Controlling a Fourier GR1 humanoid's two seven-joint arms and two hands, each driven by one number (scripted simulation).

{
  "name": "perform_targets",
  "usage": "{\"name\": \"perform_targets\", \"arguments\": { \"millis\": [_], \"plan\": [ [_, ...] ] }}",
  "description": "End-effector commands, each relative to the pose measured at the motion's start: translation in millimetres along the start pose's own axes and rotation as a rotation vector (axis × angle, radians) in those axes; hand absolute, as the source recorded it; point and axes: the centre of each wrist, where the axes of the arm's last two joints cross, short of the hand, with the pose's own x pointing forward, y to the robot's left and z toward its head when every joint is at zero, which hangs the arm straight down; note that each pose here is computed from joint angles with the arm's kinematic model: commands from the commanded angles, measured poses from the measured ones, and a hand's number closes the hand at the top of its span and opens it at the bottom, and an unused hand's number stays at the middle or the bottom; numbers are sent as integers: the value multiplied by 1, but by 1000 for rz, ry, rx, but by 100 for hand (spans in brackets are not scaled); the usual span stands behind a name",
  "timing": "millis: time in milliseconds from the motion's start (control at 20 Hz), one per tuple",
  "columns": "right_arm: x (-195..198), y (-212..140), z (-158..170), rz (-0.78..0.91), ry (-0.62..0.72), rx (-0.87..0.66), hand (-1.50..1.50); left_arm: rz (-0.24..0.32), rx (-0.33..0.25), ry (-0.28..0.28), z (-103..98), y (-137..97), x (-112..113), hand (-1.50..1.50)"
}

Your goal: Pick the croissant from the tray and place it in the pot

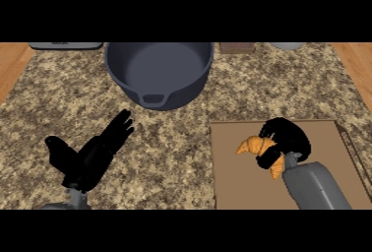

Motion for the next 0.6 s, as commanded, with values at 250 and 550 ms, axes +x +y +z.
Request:
{"name": "perform_targets", "arguments": {
  "millis": [250,550],
  "plan": [
    [74,7,-1,228,-328,38,150,-3,-18,6,2,-1,-3,0],
    [93,-15,25,224,-333,-117,150,-15,-15,14,-6,0,6,0]
  ]
}}
